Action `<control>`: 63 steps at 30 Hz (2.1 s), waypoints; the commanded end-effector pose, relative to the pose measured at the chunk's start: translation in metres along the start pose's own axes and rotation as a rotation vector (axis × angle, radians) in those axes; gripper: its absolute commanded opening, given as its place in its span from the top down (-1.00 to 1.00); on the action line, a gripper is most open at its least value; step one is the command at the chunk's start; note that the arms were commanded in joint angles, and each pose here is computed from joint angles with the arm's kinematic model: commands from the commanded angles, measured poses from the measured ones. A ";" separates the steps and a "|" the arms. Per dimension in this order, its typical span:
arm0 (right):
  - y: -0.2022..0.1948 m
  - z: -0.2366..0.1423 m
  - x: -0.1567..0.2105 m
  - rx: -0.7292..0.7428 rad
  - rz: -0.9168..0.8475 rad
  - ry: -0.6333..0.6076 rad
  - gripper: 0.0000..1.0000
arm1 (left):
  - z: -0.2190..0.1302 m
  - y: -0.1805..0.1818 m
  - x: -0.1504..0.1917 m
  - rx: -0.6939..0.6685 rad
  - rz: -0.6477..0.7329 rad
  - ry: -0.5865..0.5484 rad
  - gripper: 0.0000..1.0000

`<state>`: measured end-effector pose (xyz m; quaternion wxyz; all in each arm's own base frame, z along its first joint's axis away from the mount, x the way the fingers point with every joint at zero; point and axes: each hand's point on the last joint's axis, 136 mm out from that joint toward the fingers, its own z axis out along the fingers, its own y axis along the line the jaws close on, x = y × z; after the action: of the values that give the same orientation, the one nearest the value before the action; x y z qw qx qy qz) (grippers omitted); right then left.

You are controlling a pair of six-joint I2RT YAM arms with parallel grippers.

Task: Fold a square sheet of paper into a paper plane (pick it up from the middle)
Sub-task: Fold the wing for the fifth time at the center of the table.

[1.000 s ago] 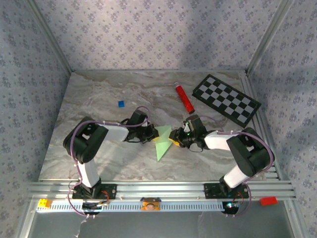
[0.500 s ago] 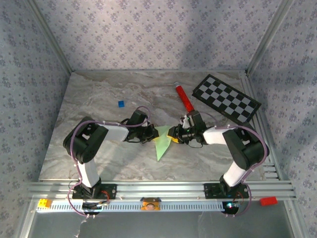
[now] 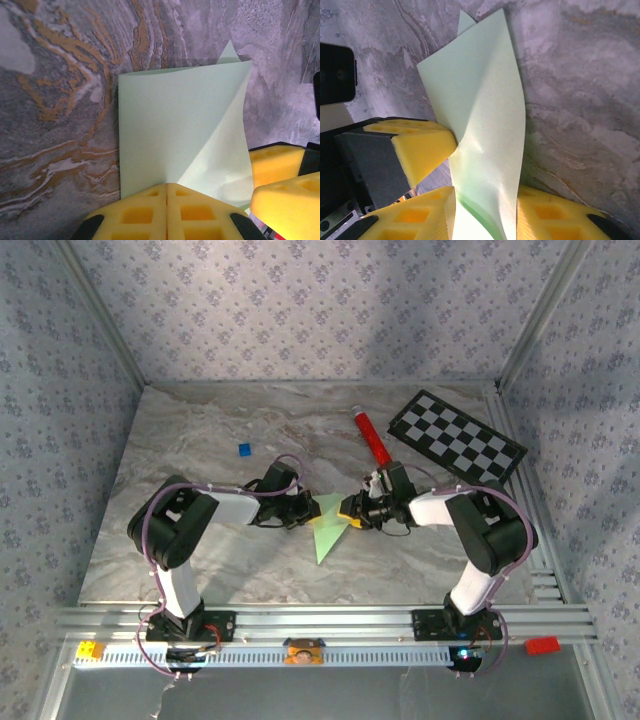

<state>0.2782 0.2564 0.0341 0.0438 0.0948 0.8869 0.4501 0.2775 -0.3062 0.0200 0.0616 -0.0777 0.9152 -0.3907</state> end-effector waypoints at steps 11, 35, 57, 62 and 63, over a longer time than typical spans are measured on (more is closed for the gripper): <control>0.004 -0.001 -0.009 -0.014 -0.023 0.019 0.30 | 0.001 0.015 0.003 -0.061 -0.008 0.017 0.86; 0.003 0.006 -0.010 -0.016 -0.052 0.077 0.56 | -0.005 0.002 -0.002 -0.025 0.012 -0.011 0.83; -0.008 -0.039 -0.029 0.045 0.248 -0.304 1.00 | -0.071 -0.045 0.011 -0.164 0.500 -0.158 0.24; -0.001 -0.039 -0.027 0.034 0.262 -0.302 1.00 | -0.060 -0.048 0.039 -0.257 0.684 -0.125 0.25; 0.001 -0.039 -0.027 0.029 0.259 -0.297 1.00 | -0.055 -0.050 0.046 -0.268 0.723 -0.116 0.25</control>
<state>0.2946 0.2218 0.0535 0.1094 0.2507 0.8644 0.4220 0.2304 -0.3126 0.0942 0.2144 0.1652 0.9225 -0.2752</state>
